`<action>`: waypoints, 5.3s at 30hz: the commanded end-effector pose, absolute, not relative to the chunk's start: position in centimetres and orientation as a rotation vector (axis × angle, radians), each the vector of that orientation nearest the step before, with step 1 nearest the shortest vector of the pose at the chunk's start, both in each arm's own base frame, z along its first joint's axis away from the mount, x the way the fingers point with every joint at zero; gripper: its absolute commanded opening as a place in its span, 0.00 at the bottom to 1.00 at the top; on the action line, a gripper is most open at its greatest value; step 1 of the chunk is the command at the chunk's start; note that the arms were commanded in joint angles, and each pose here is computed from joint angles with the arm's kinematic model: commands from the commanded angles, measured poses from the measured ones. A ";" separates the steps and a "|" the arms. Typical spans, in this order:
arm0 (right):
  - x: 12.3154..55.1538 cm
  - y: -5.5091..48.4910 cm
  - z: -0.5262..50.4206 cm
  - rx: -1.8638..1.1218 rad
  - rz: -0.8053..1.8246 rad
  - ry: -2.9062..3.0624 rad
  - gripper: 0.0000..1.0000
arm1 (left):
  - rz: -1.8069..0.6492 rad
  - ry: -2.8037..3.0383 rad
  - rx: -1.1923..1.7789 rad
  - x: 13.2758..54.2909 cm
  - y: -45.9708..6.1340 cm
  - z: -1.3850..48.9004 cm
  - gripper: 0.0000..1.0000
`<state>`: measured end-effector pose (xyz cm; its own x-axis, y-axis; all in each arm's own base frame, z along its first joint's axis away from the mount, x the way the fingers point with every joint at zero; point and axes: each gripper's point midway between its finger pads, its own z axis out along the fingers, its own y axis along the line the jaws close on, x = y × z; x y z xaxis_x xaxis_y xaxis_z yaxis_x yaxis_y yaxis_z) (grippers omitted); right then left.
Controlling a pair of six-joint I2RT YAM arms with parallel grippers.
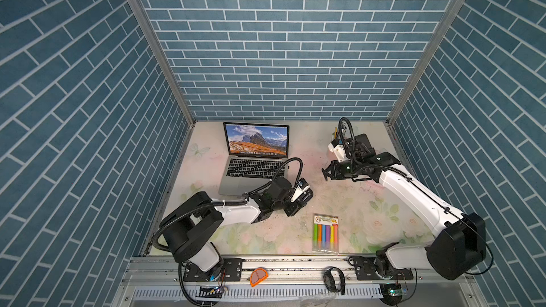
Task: Insert the wireless mouse receiver into the laptop
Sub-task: Close the lid on the mouse.
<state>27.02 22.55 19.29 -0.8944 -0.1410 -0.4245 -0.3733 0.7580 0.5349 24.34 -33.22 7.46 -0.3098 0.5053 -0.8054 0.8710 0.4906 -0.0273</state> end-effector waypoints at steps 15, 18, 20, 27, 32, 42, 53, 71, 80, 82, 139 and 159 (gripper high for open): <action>22.8 26.1 21.9 -0.420 1.431 2.506 0.00 | -0.789 1.831 1.086 25.2 -34.7 13.5 0.45; 23.1 26.2 21.0 -0.407 1.431 2.531 0.00 | -0.803 1.819 1.082 25.4 -34.9 14.1 0.45; 23.3 26.4 20.7 -0.396 1.439 2.534 0.00 | -0.810 1.814 1.084 25.3 -35.0 14.3 0.45; 24.0 26.3 19.2 -0.371 1.400 2.569 0.00 | -0.816 1.807 1.071 25.4 -35.0 14.7 0.43; 24.1 26.1 18.6 -0.363 1.375 2.584 0.00 | -0.824 1.807 1.074 25.2 -35.0 14.7 0.43; 24.2 25.8 17.6 -0.348 1.367 2.620 0.00 | -0.818 1.800 1.075 25.2 -34.8 15.1 0.43; 24.7 25.6 17.3 -0.334 1.363 2.634 0.08 | -0.785 1.798 1.074 25.3 -34.3 15.5 0.43; 25.2 25.3 17.6 -0.346 1.305 2.645 0.25 | -0.773 1.802 1.082 25.3 -34.2 15.7 0.45; 25.7 25.0 18.8 -0.339 1.257 2.615 0.39 | -0.760 1.800 1.079 25.7 -34.4 16.0 0.46; 25.9 24.7 19.4 -0.330 1.225 2.592 0.45 | -0.753 1.806 1.062 26.0 -34.3 16.0 0.46; 26.9 25.9 18.0 -0.261 0.957 2.485 0.57 | -0.722 1.847 0.921 27.6 -33.8 18.5 0.46; 26.4 25.5 17.7 -0.379 0.794 2.507 0.57 | -0.736 1.828 0.921 27.5 -33.9 19.2 0.46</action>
<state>26.81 25.60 18.21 -0.8480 -0.0699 -0.5254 -0.3755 0.7788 0.5024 26.87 -33.45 15.80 -0.3407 0.3463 -0.8741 0.8312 0.5455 -0.1079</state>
